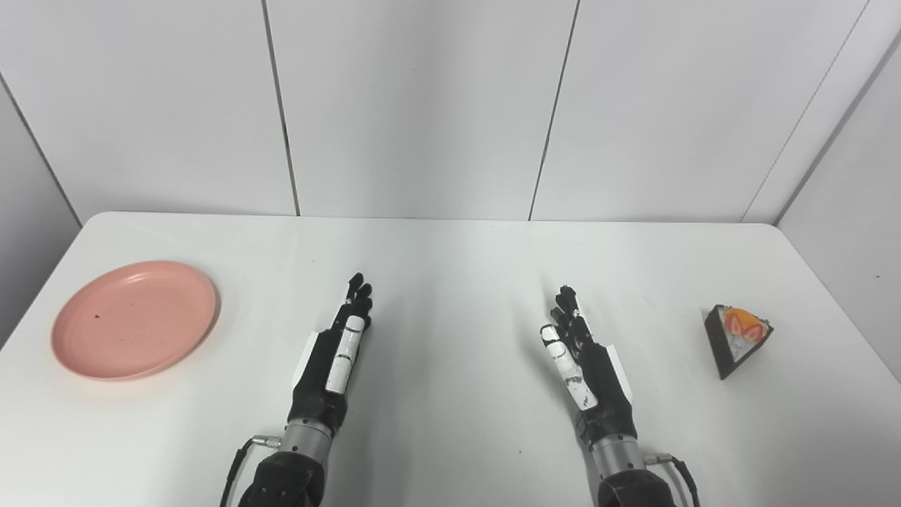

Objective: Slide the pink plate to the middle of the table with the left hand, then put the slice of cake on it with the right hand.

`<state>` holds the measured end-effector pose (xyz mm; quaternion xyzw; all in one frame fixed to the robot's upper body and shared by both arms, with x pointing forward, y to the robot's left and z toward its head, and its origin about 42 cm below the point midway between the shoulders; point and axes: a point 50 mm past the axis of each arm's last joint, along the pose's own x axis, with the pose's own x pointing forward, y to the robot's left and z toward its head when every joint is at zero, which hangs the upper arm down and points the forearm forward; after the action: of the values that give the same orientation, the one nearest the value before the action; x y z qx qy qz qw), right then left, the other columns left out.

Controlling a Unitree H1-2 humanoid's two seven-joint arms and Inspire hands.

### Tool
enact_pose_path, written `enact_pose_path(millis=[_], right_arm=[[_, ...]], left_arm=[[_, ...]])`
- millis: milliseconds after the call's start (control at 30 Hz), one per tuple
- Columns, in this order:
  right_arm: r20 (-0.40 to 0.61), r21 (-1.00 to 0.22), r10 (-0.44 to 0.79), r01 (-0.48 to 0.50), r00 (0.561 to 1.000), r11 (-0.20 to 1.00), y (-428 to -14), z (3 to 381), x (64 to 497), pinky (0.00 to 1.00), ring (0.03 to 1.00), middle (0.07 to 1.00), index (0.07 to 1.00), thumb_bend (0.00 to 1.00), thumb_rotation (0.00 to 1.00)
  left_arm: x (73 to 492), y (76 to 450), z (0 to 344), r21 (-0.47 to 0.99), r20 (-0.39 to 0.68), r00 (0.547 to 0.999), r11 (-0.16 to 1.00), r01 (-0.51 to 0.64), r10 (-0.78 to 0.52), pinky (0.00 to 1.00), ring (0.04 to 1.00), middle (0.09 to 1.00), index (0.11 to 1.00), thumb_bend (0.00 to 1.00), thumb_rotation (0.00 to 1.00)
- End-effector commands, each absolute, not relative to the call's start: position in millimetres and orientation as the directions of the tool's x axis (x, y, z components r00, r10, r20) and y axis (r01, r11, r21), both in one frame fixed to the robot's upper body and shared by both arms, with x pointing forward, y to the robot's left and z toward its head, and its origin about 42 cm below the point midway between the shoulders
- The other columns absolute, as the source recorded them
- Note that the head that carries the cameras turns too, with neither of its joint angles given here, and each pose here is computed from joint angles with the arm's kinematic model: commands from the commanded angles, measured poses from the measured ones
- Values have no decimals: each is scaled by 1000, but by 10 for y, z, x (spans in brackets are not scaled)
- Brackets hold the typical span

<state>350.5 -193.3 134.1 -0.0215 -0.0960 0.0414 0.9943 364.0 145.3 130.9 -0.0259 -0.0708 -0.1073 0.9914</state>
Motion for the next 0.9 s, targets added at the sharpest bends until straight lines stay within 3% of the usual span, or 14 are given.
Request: enact_pose_path(millis=[0,667,867], right_arm=[[225,-58,89,-78,970,995,-1906,1443,3526,1000,1000,1000,1000,573,801],[211,-67,97,-85,973,994,-1890,1460,3513,1000,1000,1000,1000,564,790],[217,-54,97,-87,971,995,-1910,1454,3505,1000,1000,1000,1000,563,783]], left_arm=[[3510,1513,1050,-50,59,977,976,210,-207,1000,1000,1000,1000,566,1000],[3481,1505,1057,-43,77,976,977,210,-206,1000,1000,1000,1000,558,1000],[3481,1486,1061,-19,126,975,982,189,-185,1000,1000,1000,1000,523,1000]])
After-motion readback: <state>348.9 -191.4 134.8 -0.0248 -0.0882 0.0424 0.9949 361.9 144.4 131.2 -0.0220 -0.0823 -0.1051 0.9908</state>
